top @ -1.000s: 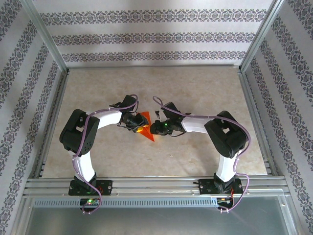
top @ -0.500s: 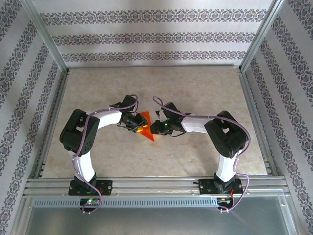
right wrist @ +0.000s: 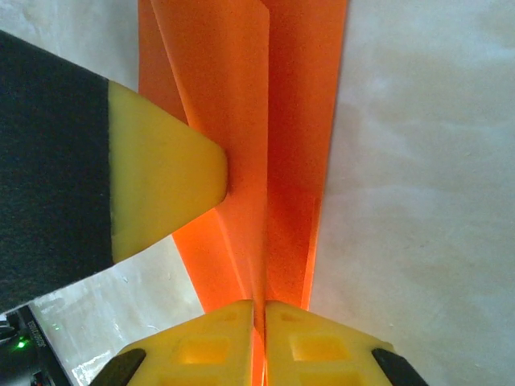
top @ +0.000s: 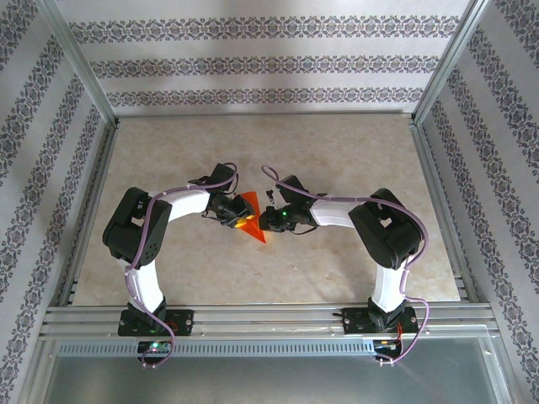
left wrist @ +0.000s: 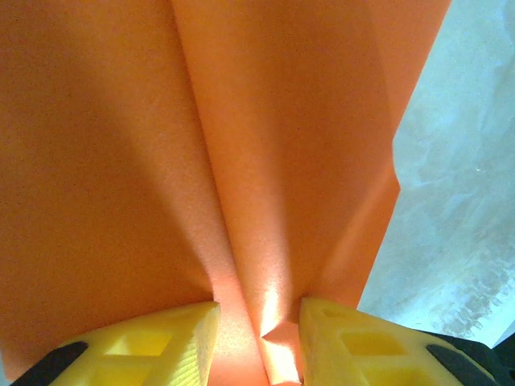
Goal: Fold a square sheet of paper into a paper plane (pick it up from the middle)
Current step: Fourth fold the wing at the center of the table.
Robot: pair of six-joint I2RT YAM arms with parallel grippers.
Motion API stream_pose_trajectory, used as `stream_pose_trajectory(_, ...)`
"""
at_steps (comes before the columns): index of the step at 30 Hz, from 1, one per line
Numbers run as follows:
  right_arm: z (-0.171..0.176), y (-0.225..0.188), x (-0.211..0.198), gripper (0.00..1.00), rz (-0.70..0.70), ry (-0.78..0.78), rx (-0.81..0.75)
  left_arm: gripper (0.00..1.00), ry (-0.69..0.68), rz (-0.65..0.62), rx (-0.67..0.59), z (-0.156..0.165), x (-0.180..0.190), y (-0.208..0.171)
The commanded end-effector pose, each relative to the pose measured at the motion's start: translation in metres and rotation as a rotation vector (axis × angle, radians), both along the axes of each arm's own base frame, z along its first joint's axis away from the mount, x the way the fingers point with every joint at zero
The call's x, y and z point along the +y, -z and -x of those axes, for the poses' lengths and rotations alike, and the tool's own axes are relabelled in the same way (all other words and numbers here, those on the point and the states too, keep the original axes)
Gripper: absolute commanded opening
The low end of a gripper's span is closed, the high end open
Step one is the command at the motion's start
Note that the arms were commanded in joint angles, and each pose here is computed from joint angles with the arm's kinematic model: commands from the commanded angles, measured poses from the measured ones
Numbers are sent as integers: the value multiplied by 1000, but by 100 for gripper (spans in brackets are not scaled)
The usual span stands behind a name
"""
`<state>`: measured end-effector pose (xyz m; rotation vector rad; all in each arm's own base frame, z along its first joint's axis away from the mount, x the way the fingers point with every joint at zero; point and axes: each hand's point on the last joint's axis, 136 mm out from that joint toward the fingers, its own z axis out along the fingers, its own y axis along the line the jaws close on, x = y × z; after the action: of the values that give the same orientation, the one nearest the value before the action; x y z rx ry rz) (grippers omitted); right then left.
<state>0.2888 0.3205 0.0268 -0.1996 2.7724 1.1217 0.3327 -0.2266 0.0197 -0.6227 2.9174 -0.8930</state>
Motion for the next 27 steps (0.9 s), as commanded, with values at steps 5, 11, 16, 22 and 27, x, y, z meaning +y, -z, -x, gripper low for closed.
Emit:
stream_pose_trajectory(5,3,-3,9,11,-14,-35,-4,34,-20,-154,140,35,26,48)
stream_pose_trajectory(11,2,-2,1,6,31,-48,-37,36,-42,-47,19,15,13,13)
stream_pose_trajectory(16,-1,-14,-3,5,53,-88,-102,40,-66,-5,-85,6,14,-23)
stream_pose_trajectory(22,1,-24,0,5,49,-143,-136,36,-107,-37,-53,20,32,-8)
stream_pose_trajectory(27,8,-21,5,12,63,-181,-139,34,-106,-2,-9,22,25,7)
